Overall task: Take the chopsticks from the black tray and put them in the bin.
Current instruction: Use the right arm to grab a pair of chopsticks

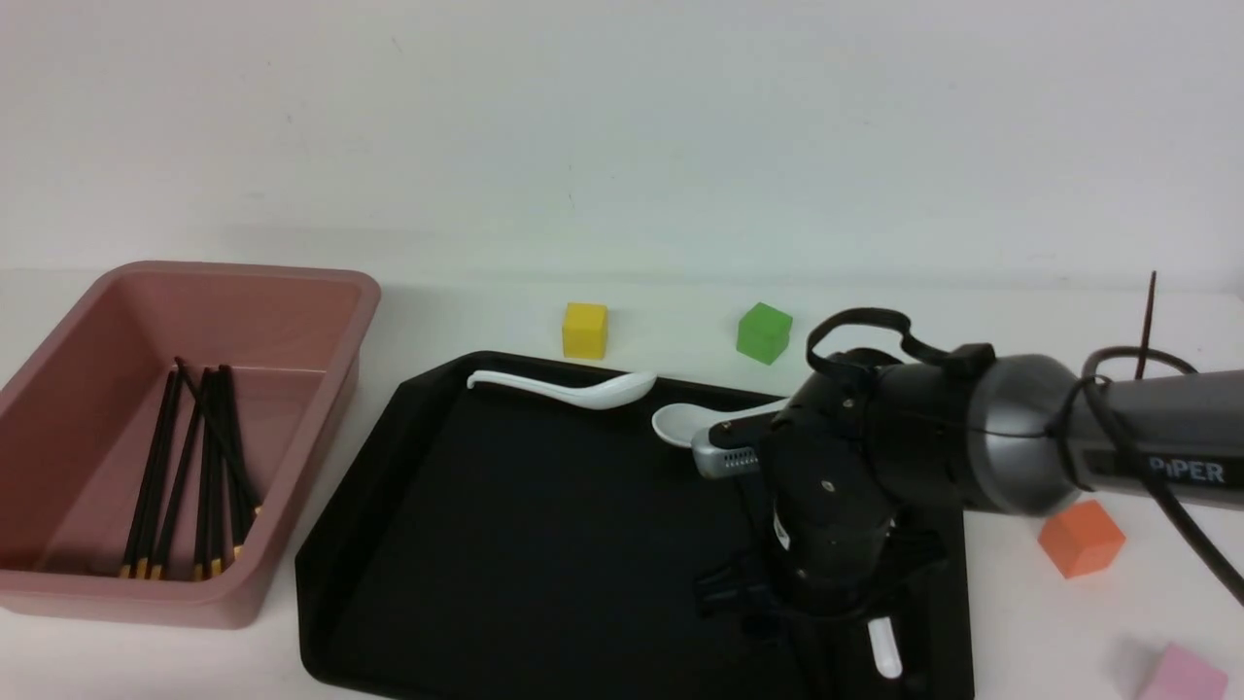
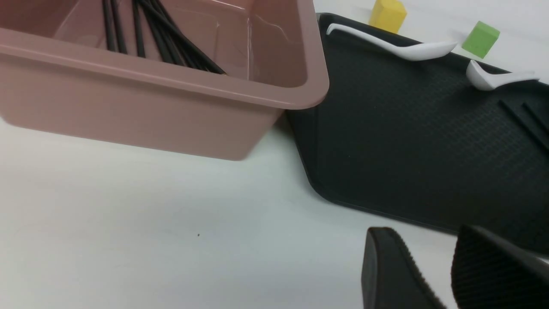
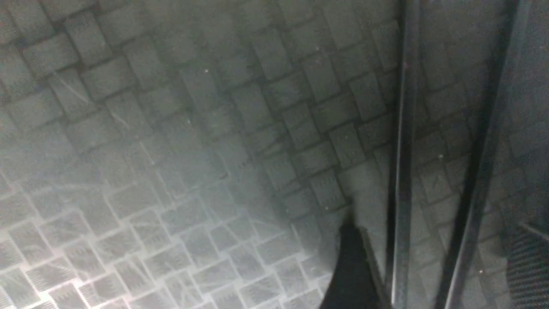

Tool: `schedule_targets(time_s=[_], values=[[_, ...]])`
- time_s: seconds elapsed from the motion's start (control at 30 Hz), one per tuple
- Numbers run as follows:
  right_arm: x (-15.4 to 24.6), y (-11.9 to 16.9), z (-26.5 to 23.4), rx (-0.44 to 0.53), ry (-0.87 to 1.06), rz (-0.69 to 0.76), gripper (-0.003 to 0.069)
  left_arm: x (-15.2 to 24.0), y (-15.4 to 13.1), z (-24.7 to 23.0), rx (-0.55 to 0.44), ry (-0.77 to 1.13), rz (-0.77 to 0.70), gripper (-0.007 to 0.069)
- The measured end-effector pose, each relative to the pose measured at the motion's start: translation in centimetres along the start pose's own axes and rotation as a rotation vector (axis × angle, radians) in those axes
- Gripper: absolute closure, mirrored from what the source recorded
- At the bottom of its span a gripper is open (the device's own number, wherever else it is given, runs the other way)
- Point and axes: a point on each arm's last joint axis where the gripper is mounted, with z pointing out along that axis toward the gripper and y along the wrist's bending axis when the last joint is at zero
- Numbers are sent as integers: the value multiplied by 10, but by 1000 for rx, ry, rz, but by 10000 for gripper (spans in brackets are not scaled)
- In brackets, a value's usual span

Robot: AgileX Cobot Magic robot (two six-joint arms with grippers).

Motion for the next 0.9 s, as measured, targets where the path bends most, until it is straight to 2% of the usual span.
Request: schedule_targets(time_s=[0.13,0.27,0.4,0.6,0.67,0.83,0.9], values=[[-1,1,2,-1,7,5,195,0,0,0,0,0,0,387],[-1,3,2,-7,11,13,238,0,0,0,0,0,0,387],[-1,4,2,-20,16,28,332,0,0,0,0,0,0,387],[0,7,2,-31,20,37,522,0,0,0,0,0,0,387],[-1,7,2,-19,28,34,555,0,0,0,0,0,0,387],[-4,6,-1,41,86,1,556,0,0,0,0,0,0,387],[-9,7,-7,73,121,-3,613,0,0,0,0,0,0,387]])
